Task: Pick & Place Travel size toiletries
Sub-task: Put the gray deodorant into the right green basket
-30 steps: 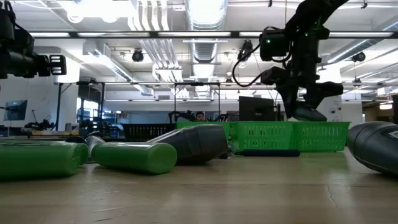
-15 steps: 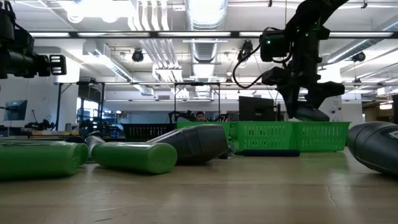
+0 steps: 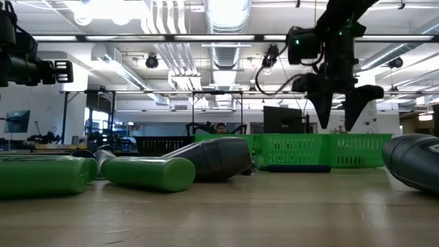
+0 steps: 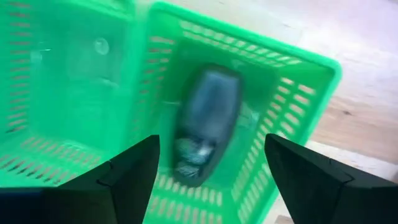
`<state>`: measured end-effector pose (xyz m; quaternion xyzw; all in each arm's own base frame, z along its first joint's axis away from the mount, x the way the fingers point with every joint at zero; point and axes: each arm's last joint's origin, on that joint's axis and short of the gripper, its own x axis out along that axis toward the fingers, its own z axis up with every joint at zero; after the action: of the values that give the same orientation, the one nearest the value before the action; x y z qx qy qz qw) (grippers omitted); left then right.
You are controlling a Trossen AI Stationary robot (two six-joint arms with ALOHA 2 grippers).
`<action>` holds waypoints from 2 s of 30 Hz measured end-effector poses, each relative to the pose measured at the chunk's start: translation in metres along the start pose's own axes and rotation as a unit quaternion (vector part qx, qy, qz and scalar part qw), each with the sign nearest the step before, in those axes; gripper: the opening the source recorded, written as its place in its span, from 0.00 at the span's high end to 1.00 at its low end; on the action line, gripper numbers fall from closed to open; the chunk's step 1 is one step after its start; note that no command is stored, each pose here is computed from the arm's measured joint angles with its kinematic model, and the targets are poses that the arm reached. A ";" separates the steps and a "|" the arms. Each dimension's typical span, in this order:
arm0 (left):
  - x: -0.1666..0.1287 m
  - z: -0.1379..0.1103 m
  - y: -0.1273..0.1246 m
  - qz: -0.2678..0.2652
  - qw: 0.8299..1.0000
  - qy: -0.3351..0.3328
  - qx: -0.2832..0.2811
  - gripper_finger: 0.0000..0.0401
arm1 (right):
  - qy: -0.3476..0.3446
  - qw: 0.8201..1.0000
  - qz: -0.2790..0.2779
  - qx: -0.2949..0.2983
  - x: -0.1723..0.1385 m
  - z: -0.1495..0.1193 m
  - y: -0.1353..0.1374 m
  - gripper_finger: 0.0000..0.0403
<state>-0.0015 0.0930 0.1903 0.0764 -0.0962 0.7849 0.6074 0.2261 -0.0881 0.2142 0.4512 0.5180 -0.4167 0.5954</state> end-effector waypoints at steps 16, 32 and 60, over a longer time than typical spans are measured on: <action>0.000 0.000 0.000 0.000 1.000 0.000 0.000 0.78 | 0.100 0.994 0.029 0.044 -0.012 -0.115 0.050 0.25; 0.000 0.000 0.000 0.000 1.000 0.001 0.000 0.78 | 0.138 0.983 0.056 0.109 0.037 -0.191 0.105 0.15; 0.000 -0.001 0.000 0.000 1.000 0.004 0.001 0.78 | 0.157 0.977 0.042 0.136 0.073 -0.218 0.111 0.16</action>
<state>-0.0015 0.0932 0.1894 0.0740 -0.0926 0.7853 0.6077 0.2890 0.1480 0.1408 0.6090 0.5241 -0.3822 0.4564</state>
